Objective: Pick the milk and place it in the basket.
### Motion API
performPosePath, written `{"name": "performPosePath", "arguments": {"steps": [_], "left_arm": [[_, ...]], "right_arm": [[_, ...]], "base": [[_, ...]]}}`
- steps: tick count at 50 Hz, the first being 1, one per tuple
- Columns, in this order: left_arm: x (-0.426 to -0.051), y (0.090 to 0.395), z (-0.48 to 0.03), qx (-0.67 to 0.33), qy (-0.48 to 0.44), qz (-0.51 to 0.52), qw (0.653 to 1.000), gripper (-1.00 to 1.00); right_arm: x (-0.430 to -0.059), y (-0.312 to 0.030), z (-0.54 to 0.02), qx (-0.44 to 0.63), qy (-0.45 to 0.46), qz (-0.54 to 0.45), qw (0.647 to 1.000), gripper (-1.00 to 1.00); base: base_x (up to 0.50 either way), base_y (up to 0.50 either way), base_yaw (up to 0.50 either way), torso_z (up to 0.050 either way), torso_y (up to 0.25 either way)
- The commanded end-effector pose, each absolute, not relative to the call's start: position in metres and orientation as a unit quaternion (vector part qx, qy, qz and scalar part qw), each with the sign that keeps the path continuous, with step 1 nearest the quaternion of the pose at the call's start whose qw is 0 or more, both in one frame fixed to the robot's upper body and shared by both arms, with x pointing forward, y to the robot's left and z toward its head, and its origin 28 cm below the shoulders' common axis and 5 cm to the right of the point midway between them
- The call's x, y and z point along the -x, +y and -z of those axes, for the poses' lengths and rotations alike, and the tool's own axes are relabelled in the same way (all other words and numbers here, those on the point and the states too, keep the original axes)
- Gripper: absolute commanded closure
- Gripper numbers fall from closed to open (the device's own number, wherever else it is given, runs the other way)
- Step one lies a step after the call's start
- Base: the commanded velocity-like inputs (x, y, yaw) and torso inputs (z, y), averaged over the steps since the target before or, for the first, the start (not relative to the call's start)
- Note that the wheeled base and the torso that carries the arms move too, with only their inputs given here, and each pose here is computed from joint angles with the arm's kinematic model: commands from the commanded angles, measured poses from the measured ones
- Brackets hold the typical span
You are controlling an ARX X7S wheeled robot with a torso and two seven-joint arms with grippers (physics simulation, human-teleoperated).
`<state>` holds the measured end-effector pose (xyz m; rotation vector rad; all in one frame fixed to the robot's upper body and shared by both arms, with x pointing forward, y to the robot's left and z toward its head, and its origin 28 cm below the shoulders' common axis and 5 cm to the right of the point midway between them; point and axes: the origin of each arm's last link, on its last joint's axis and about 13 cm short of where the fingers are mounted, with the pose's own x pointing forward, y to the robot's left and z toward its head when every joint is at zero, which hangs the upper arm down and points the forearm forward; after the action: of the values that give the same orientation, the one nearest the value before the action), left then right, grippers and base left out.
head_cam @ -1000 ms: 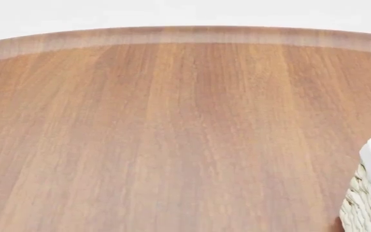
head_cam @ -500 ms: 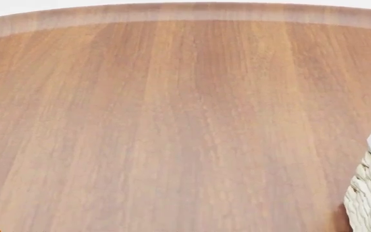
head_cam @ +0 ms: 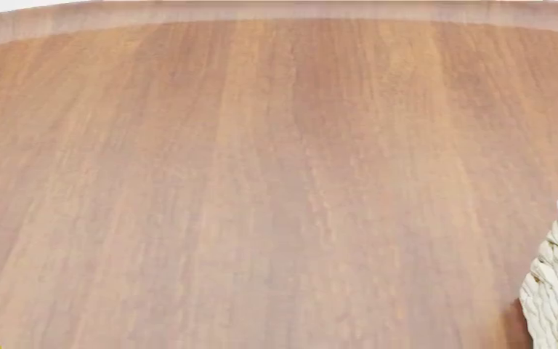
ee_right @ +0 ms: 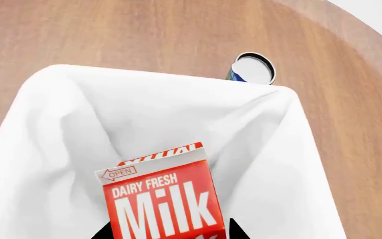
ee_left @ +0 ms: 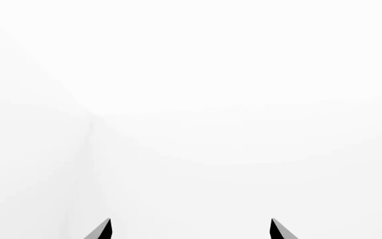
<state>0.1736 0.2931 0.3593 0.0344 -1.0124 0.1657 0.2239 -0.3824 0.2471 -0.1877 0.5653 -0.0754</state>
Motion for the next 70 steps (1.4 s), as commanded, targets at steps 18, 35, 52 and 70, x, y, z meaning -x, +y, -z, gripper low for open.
{"name": "performPosePath", "arguments": {"steps": [18,35,52,70], "left_arm": [[-0.173,0.295,-0.358,0.001,-0.483,-0.087,0.871,-1.0],[-0.173,0.295,-0.358,-0.003,-0.484,-0.089,0.87,-1.0],[-0.173,0.295,-0.359,-0.003,-0.486,-0.089,0.869,-1.0],[-0.173,0.295,-0.359,-0.004,-0.486,-0.089,0.87,-1.0]], "right_arm": [[-0.22,-0.384,-0.256,0.101,0.259,0.044,0.96,1.0],[-0.221,-0.386,-0.256,0.103,0.25,0.056,0.961,-1.0],[-0.22,-0.387,-0.257,0.103,0.25,0.056,0.961,-1.0],[-0.22,-0.388,-0.27,0.104,0.234,0.059,0.965,-1.0]], "base": [[0.0,0.0,0.0,0.0,-0.083],[0.0,0.0,0.0,0.0,0.001],[0.0,0.0,0.0,0.0,0.0],[0.0,0.0,0.0,0.0,0.0]]}}
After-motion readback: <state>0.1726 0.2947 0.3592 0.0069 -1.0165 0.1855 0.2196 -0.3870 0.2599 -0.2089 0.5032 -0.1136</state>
